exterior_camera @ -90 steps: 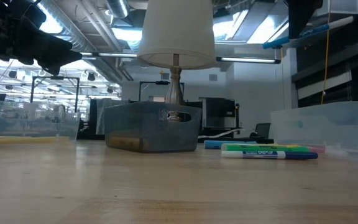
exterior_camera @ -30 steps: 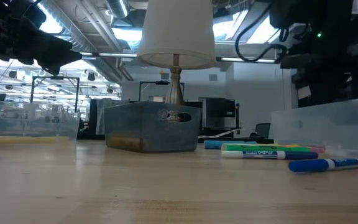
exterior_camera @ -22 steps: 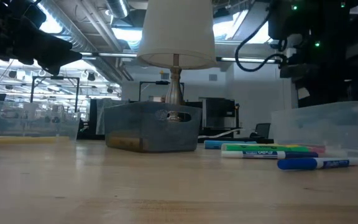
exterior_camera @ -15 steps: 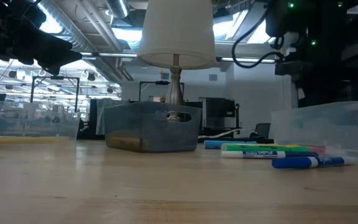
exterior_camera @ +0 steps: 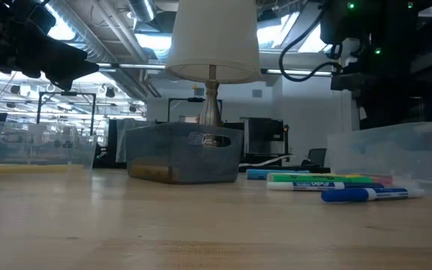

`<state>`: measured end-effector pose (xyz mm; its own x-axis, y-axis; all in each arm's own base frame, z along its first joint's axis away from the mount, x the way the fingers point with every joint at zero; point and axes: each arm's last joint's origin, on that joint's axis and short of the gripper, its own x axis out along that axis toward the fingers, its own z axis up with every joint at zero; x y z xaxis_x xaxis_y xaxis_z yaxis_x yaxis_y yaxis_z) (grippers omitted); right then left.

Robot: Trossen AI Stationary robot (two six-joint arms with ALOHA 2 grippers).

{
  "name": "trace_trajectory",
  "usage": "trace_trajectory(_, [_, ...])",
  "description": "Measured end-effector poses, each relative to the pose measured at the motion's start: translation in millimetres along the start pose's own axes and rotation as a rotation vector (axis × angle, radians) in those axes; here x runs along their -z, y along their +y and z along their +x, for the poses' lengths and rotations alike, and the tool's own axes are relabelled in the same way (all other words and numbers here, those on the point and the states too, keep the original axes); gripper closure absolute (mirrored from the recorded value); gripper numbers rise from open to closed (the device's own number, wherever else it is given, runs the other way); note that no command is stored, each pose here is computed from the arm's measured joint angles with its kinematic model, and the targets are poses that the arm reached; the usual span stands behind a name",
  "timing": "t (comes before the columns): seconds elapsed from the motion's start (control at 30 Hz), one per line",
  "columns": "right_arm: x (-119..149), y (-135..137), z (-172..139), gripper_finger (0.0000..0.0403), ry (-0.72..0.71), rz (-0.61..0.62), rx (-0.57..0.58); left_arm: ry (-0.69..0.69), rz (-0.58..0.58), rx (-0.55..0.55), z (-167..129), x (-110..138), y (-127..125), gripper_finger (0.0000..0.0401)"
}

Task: Pick & Place Markers
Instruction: Put the light blue highlighter into the right transparent bin, then put the light blue marker into the black bin

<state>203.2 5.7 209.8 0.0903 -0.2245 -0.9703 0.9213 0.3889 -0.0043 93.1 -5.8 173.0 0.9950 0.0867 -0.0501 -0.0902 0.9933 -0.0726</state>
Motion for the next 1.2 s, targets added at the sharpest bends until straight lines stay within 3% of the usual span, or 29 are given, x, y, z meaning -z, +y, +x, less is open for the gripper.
trace_trajectory(0.17, [0, 0, 0, 0.0337, -0.010, -0.033, 0.003, 0.000, 0.000, 0.000, 0, 0, 0, 0.0205])
trace_trajectory(0.57, [-2, 4, 0, 0.0280, -0.018, -0.060, -0.039, 0.000, 0.000, 0.000, 0, 0, 0, 0.0205])
trace_trajectory(0.97, [-14, 16, -28, 0.0289, -0.108, -0.142, -0.102, 0.000, 0.000, 0.000, 0, 0, 0, 0.0205])
trace_trajectory(1.2, [-21, 29, -48, 0.0311, -0.117, -0.119, -0.238, -0.001, 0.000, 0.000, 0, 0, 0, 0.0205])
